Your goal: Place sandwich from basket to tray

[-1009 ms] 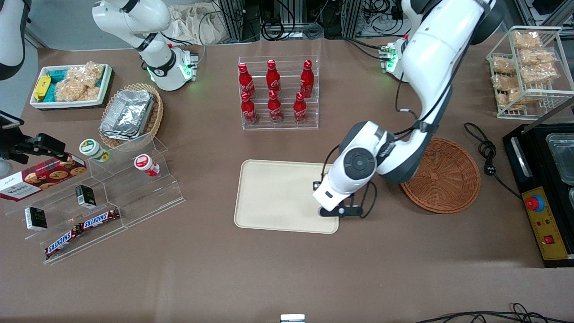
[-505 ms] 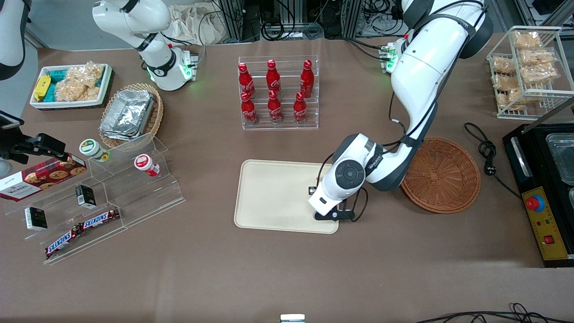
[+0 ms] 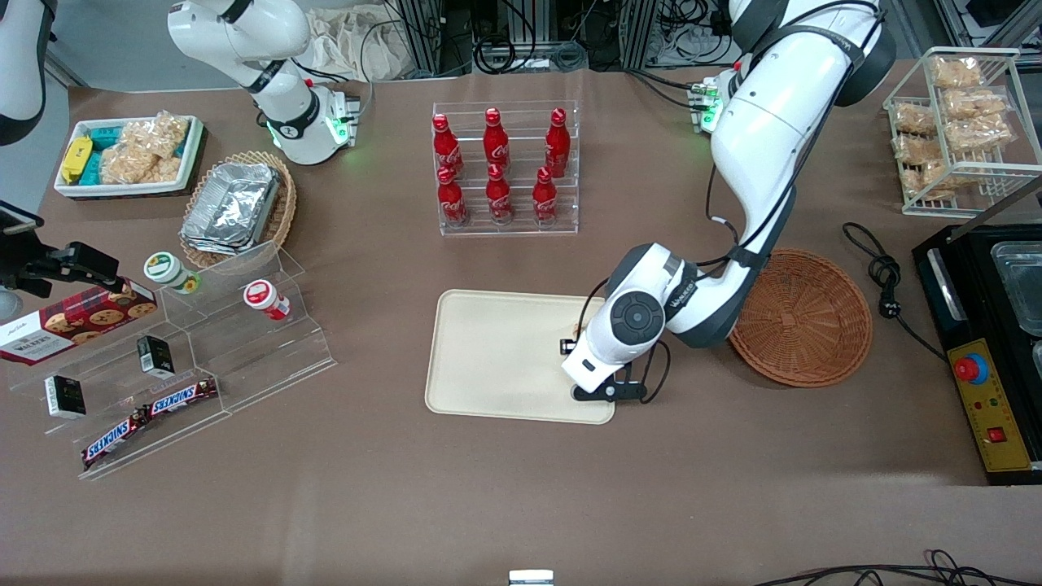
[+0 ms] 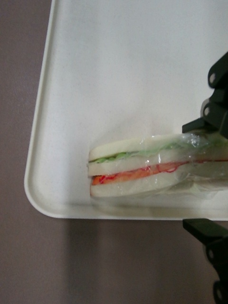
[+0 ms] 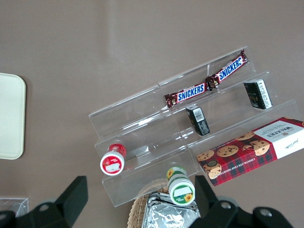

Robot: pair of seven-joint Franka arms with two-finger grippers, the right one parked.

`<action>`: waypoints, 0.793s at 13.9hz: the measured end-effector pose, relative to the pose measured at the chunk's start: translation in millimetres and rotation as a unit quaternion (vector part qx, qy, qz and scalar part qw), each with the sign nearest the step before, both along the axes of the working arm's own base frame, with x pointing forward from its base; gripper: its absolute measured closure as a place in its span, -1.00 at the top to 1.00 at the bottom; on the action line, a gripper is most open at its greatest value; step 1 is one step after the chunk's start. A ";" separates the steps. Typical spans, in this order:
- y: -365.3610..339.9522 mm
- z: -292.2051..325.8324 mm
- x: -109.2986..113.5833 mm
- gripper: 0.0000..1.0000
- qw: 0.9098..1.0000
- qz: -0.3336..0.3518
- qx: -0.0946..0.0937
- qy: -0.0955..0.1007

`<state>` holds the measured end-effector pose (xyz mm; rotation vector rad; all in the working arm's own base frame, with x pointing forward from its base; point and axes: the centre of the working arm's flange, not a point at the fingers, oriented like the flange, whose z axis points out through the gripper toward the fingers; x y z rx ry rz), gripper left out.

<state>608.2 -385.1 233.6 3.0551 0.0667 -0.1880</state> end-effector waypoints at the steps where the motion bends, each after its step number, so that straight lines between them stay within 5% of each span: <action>1: 4.5 6.9 2.2 0.96 1.000 0.001 0.009 0.006; 6: 58.6 109.3 29.5 0.98 0.999 0.033 0.033 -0.019; 11: 160.3 190.3 45.0 0.98 0.998 0.022 0.052 -0.013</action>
